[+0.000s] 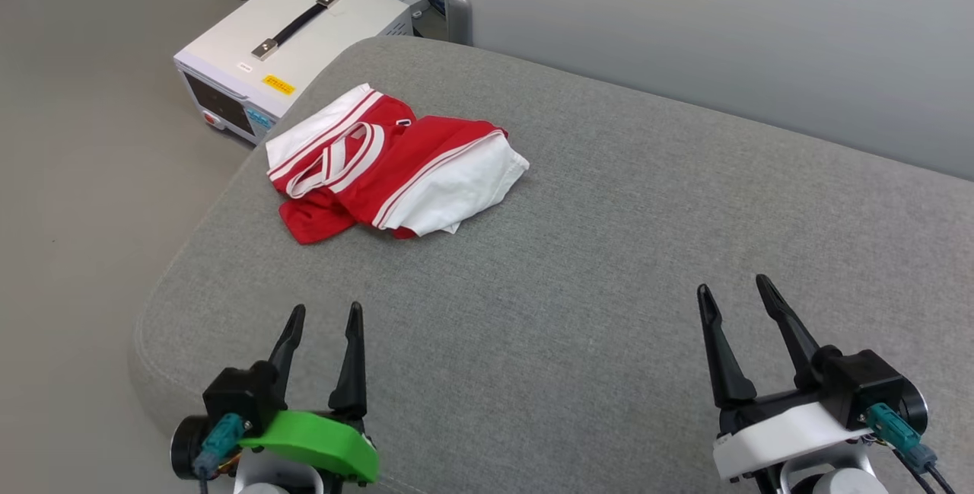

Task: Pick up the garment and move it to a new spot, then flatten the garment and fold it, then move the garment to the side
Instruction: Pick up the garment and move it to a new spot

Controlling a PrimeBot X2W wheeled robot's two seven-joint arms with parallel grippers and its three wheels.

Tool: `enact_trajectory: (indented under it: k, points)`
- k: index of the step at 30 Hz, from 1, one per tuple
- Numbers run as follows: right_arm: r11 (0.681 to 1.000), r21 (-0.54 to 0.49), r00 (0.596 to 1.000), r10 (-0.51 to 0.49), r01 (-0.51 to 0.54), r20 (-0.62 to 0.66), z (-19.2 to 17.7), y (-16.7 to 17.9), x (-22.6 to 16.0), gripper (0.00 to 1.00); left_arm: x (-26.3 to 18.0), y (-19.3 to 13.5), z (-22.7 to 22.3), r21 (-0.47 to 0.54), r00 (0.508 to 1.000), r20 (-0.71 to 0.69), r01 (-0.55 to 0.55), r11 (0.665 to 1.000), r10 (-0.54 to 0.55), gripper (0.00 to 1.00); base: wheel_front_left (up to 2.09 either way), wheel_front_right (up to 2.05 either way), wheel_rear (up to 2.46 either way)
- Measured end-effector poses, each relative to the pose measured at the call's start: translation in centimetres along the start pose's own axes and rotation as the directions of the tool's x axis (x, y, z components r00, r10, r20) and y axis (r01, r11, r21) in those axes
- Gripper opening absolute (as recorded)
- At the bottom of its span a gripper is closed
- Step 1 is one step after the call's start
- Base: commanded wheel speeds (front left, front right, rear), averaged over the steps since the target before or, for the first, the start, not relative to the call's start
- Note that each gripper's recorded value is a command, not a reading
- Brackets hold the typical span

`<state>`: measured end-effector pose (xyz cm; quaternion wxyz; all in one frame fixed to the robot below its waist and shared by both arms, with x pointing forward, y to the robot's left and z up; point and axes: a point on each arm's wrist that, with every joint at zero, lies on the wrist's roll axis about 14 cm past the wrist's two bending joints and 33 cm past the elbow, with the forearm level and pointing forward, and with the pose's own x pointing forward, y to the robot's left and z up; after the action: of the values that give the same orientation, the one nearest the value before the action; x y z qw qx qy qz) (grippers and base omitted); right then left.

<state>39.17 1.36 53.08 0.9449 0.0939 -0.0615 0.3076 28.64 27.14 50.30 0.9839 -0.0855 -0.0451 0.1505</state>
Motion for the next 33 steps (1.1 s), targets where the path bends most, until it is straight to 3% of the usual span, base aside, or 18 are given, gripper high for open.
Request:
enact_trajectory:
  k: [4, 9, 16, 19, 23, 26, 33]
  points:
    - [1.000, -0.007, 1.000, -0.016, 0.016, -0.015, -0.6, -0.7, -0.2, 1.00, 1.1, -0.7, -2.4, 0.034, 0.995, -0.084, 0.053, 0.998, -0.050, 1.00, 0.00, 0.00, 0.00]
    - [0.999, -0.020, 0.999, -0.039, 0.039, -0.009, -0.9, -2.1, 0.4, 1.00, 5.8, -1.0, -1.8, 0.113, 0.988, -0.097, 0.128, 0.985, -0.117, 1.00, 0.00, 0.00, 0.00]
    - [0.998, -0.019, 0.998, -0.056, 0.056, -0.012, -1.8, -3.9, 1.2, 1.00, 13.4, -3.2, -1.1, 0.221, 0.944, -0.223, 0.292, 0.930, -0.244, 1.00, 0.00, 0.00, 0.00]
    - [0.997, -0.018, 0.997, -0.078, 0.078, -0.010, -2.2, -5.2, 1.5, 1.00, 15.9, -3.1, -2.2, 0.242, 0.907, -0.344, 0.335, 0.911, -0.242, 1.00, 0.00, 0.00, 0.00]
    - [0.991, -0.029, 0.991, -0.133, 0.132, -0.024, -3.2, -7.5, 1.4, 1.00, 18.4, -1.3, -4.5, 0.220, 0.835, -0.524, 0.326, 0.920, -0.171, 1.00, 0.00, 0.00, 0.00]
    - [0.986, -0.028, 0.986, -0.163, 0.162, -0.043, -4.1, -8.7, 1.1, 1.00, 19.1, 0.1, -6.8, 0.234, 0.755, -0.646, 0.336, 0.912, -0.112, 1.00, 0.00, 0.00, 0.00]
    - [0.976, -0.026, 0.970, -0.219, 0.217, -0.102, -6.3, -10.6, -0.4, 1.00, 19.7, 0.5, -11.7, 0.131, 0.602, -0.794, 0.307, 0.943, -0.085, 1.00, 0.00, 0.00, 0.00]
